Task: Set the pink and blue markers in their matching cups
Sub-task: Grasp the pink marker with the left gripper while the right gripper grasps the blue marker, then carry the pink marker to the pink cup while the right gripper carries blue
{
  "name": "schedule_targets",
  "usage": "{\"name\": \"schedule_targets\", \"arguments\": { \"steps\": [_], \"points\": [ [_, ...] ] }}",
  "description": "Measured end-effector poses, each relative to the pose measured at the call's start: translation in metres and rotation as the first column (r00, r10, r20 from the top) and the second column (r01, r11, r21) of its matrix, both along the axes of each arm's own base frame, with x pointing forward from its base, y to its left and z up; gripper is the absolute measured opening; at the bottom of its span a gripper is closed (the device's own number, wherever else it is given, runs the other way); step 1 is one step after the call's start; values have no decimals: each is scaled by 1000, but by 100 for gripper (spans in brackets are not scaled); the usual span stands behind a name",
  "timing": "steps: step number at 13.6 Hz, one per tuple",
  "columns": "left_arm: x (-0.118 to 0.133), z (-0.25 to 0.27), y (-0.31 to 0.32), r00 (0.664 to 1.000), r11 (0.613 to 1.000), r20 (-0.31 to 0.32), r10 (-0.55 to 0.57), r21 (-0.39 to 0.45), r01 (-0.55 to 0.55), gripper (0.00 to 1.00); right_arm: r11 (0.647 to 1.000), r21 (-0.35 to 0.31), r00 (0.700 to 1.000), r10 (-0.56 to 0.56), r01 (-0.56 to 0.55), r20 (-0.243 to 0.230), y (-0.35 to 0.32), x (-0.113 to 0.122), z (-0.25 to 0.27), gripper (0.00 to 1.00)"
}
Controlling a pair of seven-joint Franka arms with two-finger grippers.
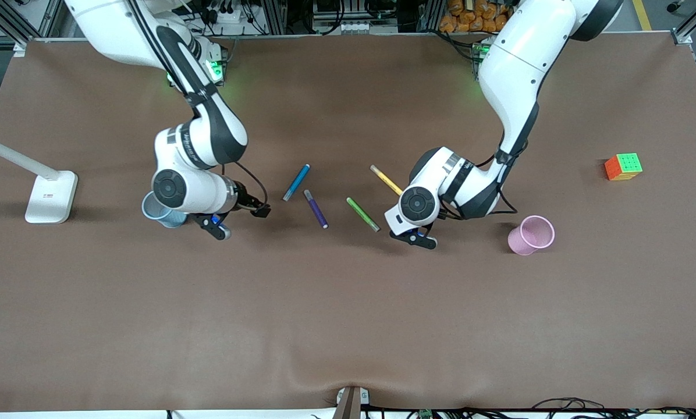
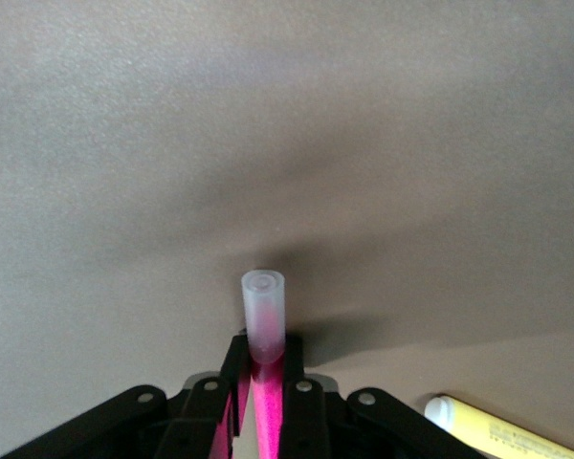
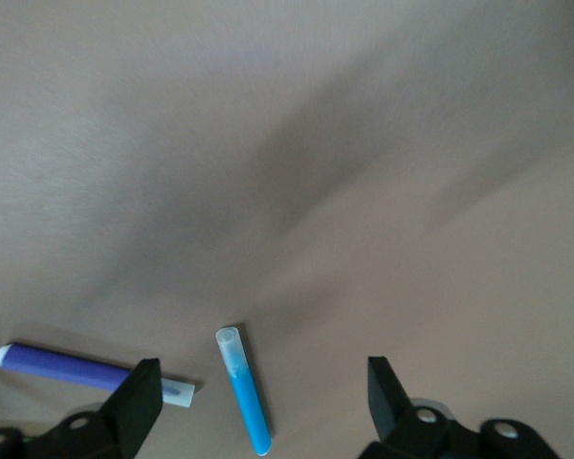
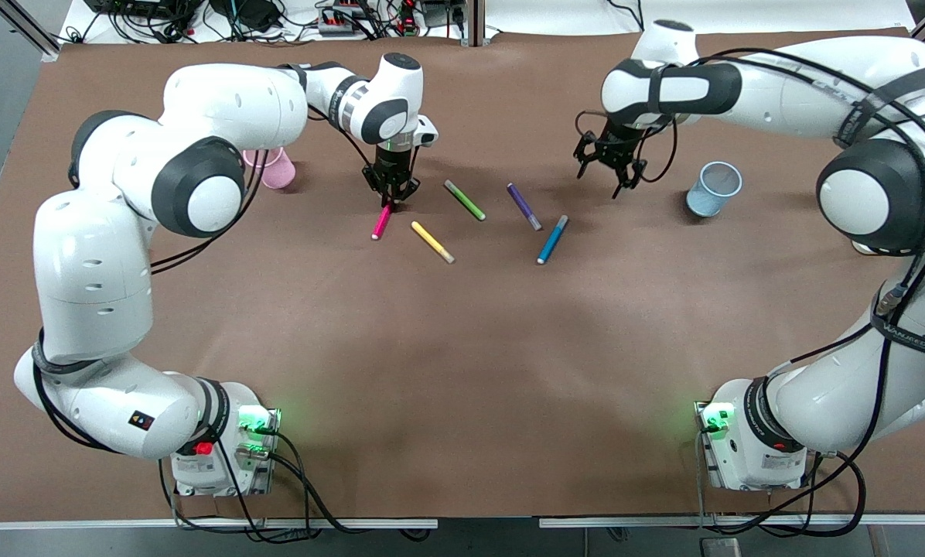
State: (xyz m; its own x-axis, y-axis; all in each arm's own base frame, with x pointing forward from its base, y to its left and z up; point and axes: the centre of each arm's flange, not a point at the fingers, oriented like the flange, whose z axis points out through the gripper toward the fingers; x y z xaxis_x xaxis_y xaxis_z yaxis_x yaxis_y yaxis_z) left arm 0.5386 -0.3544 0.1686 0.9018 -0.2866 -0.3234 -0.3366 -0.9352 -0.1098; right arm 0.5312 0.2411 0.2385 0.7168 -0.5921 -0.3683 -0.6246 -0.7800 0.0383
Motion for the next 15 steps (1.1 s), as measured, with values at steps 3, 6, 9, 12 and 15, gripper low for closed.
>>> {"name": "schedule_targets", "arguments": {
  "steps": [3,6,9,12,15],
  "points": [
    [16,26,-6,994,998,89,-65,27,63,18,1000,-10,999,-26,26,25,24,-8,-17,87],
    [39,97,-3,985,999,166,-49,23,45,18,999,-23,999,-24,25,37,38,-19,-39,82],
    [63,174,28,975,1000,224,-5,12,3,18,999,-33,999,-28,29,34,42,-28,-57,75],
    [88,222,78,965,999,263,-27,-22,34,18,999,-31,999,-41,41,17,43,-33,-62,64],
    [107,257,129,955,996,291,-60,-41,75,18,999,-19,999,-42,42,15,55,-39,-62,62]
  ]
}}
